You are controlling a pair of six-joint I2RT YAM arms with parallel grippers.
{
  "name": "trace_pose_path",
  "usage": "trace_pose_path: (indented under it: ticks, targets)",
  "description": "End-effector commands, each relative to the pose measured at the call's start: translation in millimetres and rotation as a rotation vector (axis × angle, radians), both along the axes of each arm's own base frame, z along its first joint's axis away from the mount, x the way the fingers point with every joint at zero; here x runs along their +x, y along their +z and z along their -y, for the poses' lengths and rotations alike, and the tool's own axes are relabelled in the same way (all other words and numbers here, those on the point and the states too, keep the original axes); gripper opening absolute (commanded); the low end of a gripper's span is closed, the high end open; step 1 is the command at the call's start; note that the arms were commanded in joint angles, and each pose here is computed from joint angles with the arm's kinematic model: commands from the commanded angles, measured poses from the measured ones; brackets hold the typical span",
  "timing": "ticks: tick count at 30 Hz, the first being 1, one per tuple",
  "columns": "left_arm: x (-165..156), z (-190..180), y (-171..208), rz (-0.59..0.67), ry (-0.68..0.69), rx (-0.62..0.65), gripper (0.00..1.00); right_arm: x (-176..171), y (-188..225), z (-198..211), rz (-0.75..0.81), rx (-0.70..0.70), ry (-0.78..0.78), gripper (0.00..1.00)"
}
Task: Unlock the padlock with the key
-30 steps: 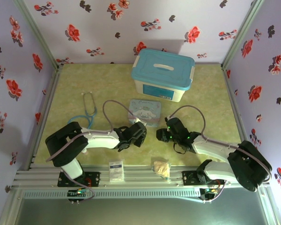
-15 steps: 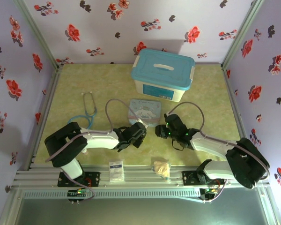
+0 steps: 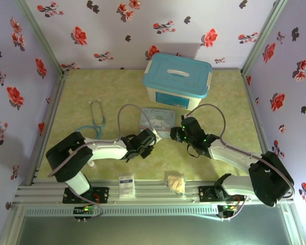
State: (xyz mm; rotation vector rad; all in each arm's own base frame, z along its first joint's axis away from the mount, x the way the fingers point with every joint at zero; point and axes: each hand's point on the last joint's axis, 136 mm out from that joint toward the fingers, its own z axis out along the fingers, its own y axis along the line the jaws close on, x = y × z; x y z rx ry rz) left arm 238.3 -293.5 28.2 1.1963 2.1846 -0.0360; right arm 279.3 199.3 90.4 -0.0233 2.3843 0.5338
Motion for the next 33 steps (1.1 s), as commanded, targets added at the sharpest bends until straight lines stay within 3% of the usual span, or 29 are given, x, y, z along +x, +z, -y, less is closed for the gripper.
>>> trace_pose_path:
  ticks: [1, 15, 23, 29, 33]
  targets:
    - [11.7, 18.3, 25.7, 0.07, -0.082, -0.033, 0.24, 11.5, 16.0, 5.0, 0.048, -0.011, -0.028, 0.48]
    - [27.4, 36.7, 40.6, 0.1, -0.187, -0.044, 0.22, 39.7, 6.9, -4.1, -0.014, -0.024, -0.055, 0.48]
    - [27.2, 36.3, 40.4, 0.129, -0.199, -0.013, 0.22, 46.2, 2.0, 23.0, 0.007, -0.079, -0.146, 0.49]
    - [32.1, 34.8, 32.8, 0.147, -0.2, 0.037, 0.21, 55.9, -6.0, 12.4, -0.019, 0.009, -0.117, 0.49]
    - [31.1, 40.9, 37.0, 0.188, -0.243, 0.025, 0.21, 55.9, -8.3, -10.5, -0.015, 0.113, -0.044, 0.41]
